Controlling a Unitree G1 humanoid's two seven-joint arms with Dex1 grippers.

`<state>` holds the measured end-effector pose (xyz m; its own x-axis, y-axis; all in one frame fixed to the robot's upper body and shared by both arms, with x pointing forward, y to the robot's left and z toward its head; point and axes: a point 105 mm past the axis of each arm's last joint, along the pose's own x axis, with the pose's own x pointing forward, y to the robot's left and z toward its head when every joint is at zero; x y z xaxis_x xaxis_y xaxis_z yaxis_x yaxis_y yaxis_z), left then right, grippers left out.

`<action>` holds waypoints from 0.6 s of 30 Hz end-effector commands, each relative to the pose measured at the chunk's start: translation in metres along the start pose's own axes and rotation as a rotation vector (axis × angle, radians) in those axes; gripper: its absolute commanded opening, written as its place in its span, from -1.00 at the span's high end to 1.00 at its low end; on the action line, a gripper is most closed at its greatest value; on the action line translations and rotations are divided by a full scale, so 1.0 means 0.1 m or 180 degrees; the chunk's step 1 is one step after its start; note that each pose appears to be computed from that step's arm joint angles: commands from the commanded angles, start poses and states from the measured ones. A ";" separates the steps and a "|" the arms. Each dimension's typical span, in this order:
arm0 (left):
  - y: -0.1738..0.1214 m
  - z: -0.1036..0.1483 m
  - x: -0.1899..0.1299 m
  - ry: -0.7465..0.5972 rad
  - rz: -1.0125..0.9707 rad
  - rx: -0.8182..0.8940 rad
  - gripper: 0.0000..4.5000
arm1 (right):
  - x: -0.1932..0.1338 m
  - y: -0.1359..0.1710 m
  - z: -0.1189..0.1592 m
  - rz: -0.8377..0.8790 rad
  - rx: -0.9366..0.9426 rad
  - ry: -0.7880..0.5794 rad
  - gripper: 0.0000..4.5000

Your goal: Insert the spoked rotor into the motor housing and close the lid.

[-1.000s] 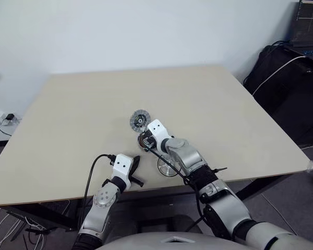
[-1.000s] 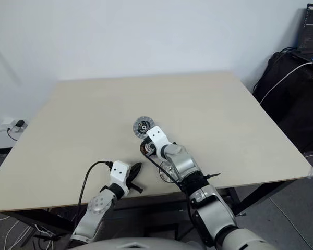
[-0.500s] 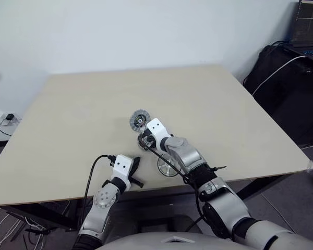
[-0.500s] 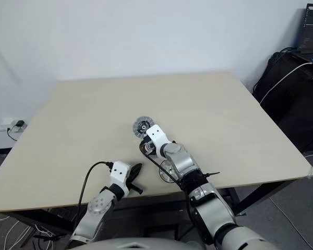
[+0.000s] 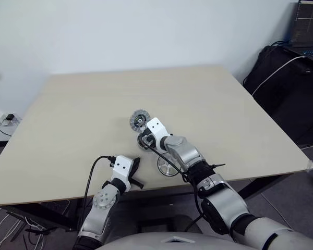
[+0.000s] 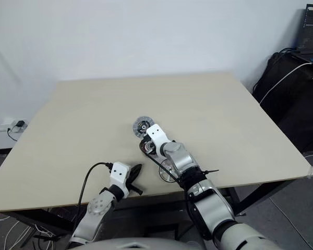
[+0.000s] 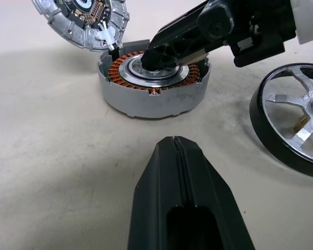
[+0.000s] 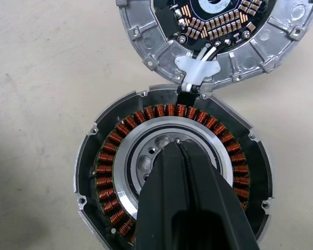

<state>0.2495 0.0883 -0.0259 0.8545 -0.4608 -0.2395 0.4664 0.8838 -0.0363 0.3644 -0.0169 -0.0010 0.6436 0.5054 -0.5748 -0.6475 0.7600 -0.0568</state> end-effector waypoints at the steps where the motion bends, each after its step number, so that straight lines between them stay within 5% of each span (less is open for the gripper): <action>1: -0.02 0.18 0.02 -0.0196 -0.0029 0.0047 1.00 | -0.15 -0.07 0.34 -0.0051 -0.0006 -0.0492 0.99; 7: -0.02 0.18 0.03 -0.0184 -0.0073 0.0065 1.00 | -0.53 -0.25 0.38 -0.0218 0.0058 -0.0890 0.99; 18: -0.05 0.15 0.03 -0.0123 -0.0179 0.0055 1.00 | -1.20 -0.56 -0.18 -0.0557 0.0465 -0.0755 0.99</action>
<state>0.2481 0.0852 -0.0265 0.8293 -0.4981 -0.2533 0.5055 0.8619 -0.0400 0.3125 -0.1358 0.0349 0.8115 0.3960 -0.4297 -0.4391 0.8984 -0.0013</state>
